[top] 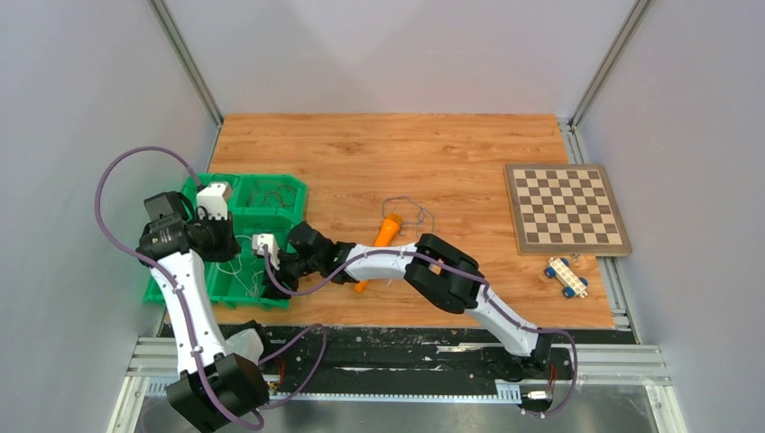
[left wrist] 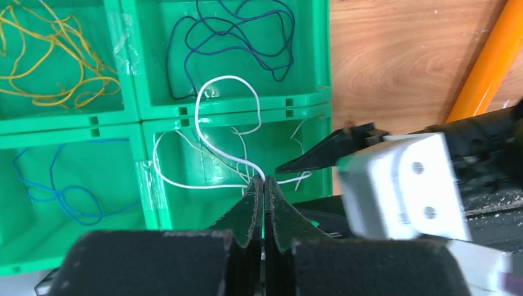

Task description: Untangle the cables

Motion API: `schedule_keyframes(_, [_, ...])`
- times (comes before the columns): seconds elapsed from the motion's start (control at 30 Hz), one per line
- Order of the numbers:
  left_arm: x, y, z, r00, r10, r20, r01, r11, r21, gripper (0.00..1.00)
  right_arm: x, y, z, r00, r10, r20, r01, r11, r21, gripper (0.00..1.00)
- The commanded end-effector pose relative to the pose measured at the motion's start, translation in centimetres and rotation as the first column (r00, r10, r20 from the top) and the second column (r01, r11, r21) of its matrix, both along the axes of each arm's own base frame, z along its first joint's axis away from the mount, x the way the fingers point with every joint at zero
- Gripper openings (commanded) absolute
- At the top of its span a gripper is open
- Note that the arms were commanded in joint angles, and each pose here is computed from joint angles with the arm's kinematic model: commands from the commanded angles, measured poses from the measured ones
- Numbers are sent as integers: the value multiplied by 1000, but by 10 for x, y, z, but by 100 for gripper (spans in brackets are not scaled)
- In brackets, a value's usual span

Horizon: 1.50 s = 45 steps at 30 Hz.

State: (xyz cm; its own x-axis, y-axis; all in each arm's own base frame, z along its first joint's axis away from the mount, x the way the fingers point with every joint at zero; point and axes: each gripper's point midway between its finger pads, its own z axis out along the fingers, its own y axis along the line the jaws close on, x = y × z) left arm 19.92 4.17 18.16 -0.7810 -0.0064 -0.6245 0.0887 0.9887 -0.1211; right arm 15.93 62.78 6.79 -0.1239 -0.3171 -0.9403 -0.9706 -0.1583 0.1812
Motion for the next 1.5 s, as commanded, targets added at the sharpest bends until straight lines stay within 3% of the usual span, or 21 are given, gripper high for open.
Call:
schedule_keyframes(0.0, [8, 1, -8, 998, -69, 2, 69, 998, -8, 0, 14, -16, 80, 1000, -6, 27, 2, 993, 122, 47])
schedule_keyframes(0.2, [-4, 12, -44, 984, -130, -125, 135, 990, 38, 0, 15, -47, 108, 1000, -13, 24, 10, 993, 117, 67])
schedule_keyframes(0.37, [-12, 16, -72, 973, -146, -181, 157, 986, 51, 0, 14, -73, 119, 1000, -4, 18, 2, 997, 83, 77])
schedule_keyframes(0.63, [-20, 22, -109, 948, -153, -279, 170, 985, 38, 0, 76, -164, 110, 989, -146, -20, 144, 987, -67, 79])
schedule_keyframes(0.83, [-22, 22, -83, 948, -186, -260, 210, 976, 66, 0, 133, -250, 79, 943, -331, 35, 330, 918, -219, 79])
schedule_keyframes(0.9, [-26, 22, -68, 949, -212, -232, 243, 963, 113, 12, 152, -276, 70, 917, -394, 66, 397, 878, -266, 79])
schedule_keyframes(0.93, [-31, 20, -64, 941, -240, -237, 272, 955, 115, 29, 164, -292, 64, 896, -436, 81, 440, 848, -297, 80])
schedule_keyframes(0.97, [-29, 20, -52, 945, -249, -212, 281, 950, 138, 40, 175, -306, 60, 873, -476, 100, 481, 815, -323, 80])
schedule_keyframes(1.0, [-29, 18, -40, 944, -267, -193, 297, 944, 145, 63, 183, -317, 56, 856, -504, 114, 510, 788, -344, 81])
schedule_keyframes(1.07, [-27, 14, -18, 947, -285, -149, 307, 939, 158, 84, 199, -337, 49, 817, -560, 139, 566, 732, -379, 81])
schedule_keyframes(1.13, [-21, 12, 2, 953, -285, -105, 300, 938, 172, 96, 212, -351, 42, 782, -601, 165, 608, 678, -413, 81])
schedule_keyframes(1.47, [17, 6, 66, 960, -271, 65, 258, 953, 159, 100, 257, -378, -5, 686, -663, 299, 696, 478, -536, 84])
